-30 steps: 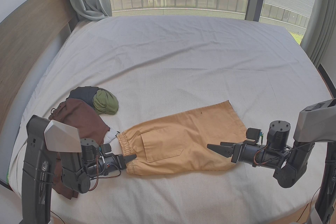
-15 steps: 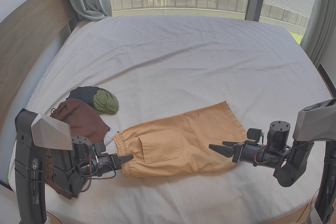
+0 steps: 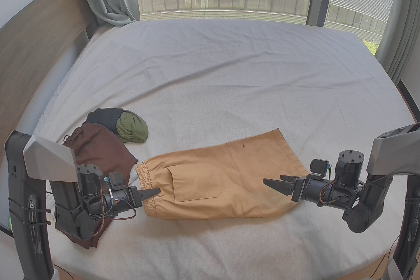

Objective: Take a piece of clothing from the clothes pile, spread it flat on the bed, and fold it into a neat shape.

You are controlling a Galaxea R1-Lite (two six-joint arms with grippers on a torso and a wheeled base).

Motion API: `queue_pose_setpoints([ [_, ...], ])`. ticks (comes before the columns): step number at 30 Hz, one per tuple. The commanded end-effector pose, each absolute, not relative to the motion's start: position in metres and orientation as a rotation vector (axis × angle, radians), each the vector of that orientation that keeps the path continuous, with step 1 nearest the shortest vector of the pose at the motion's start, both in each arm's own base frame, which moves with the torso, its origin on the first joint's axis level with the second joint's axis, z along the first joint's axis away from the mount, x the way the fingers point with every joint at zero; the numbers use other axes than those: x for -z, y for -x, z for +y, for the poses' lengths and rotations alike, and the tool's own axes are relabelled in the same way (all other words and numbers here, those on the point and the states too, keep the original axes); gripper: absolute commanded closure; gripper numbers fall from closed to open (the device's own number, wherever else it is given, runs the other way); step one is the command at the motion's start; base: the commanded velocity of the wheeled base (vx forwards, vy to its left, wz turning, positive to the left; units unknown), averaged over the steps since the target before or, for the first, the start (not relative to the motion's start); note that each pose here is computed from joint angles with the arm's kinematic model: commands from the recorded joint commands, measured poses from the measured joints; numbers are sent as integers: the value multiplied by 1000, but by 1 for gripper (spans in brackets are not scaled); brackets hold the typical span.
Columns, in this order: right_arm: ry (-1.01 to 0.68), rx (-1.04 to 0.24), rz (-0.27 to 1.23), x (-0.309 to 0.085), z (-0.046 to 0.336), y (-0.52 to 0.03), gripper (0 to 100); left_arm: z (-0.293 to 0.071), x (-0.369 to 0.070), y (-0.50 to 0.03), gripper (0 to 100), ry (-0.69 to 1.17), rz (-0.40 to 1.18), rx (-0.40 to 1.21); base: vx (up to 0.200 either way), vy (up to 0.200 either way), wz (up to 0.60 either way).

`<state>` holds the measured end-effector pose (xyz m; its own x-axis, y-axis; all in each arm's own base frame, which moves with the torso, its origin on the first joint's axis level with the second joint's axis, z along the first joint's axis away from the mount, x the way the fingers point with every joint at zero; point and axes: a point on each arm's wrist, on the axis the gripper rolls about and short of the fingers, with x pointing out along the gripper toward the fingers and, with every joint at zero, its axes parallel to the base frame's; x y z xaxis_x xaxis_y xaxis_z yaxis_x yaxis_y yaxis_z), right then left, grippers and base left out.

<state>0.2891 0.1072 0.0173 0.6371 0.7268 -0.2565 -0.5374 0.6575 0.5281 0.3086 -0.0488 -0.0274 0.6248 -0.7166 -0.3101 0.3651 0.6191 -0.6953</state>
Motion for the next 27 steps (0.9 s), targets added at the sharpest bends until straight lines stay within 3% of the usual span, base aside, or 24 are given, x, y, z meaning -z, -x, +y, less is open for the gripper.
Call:
queue_pose_setpoints([
  [1, -428, -749, 478, -17, 108, -289, 0, -41, 19, -307, 100, 635, 600, 667, 0, 0, 0],
  [27, -422, -756, 458, -22, 108, -289, 0, -4, 1, -296, 100, 670, 561, 670, 0, 0, 0],
])
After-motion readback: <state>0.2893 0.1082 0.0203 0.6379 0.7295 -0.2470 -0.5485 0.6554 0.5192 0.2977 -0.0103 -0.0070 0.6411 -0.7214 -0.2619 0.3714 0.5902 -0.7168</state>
